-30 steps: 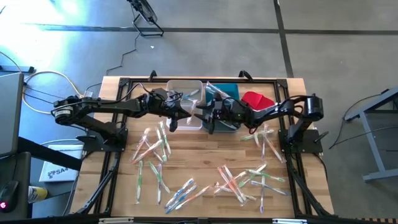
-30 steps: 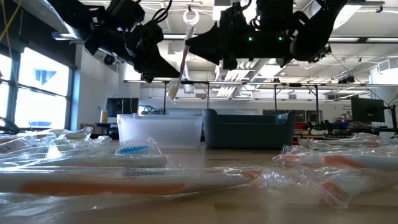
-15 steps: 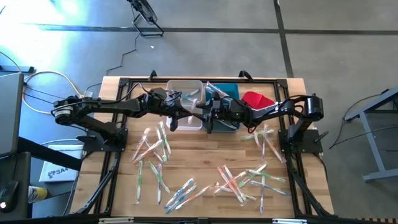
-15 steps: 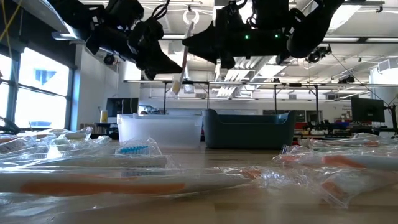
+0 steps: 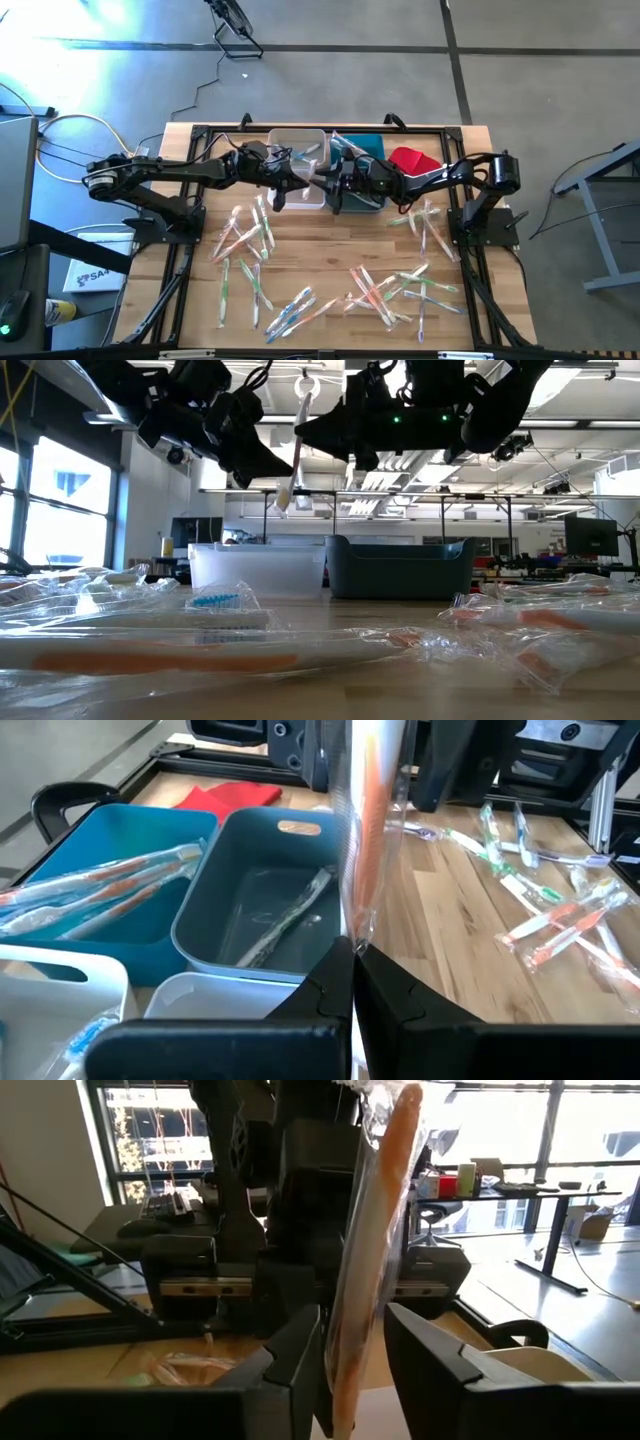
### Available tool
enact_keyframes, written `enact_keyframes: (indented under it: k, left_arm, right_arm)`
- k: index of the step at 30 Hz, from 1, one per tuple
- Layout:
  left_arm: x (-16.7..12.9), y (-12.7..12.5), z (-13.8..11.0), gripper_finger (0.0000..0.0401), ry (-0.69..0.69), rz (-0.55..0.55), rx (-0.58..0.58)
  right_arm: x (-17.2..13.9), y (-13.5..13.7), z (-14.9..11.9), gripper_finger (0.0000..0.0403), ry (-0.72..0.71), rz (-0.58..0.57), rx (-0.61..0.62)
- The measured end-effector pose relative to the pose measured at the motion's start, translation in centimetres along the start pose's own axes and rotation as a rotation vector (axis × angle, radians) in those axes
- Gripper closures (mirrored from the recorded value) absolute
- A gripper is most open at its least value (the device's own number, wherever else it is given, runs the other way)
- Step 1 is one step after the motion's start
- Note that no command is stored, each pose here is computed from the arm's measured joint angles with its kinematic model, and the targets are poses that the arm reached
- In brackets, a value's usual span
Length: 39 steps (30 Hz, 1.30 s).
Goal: Pick & Place Toothbrushes
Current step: Put the orange toothbrush into the blue bin
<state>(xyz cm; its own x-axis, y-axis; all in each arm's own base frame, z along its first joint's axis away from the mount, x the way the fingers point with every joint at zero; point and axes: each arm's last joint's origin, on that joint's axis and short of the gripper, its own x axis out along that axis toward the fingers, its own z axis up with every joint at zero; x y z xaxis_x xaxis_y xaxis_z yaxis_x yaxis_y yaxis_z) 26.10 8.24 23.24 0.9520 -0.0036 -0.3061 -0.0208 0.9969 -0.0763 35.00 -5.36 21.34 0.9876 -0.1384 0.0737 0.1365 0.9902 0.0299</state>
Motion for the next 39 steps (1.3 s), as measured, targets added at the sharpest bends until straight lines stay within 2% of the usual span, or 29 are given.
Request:
enact_keyframes:
  k: [16,22,39]
  left_arm:
    - [0.00,0.00,0.02,0.0401,-0.001,0.000,0.000]
    - [0.00,0.00,0.01,0.0401,-0.001,0.001,0.000]
    - [0.00,0.00,0.01,0.0401,-0.001,0.001,0.000]
  right_arm:
    - [0.00,-0.04,0.00,0.0307,-0.001,-0.015,0.028]
    - [-0.01,-0.15,0.04,0.0309,-0.006,-0.058,0.030]
    - [0.00,-0.02,0.09,0.0309,-0.008,-0.011,0.027]
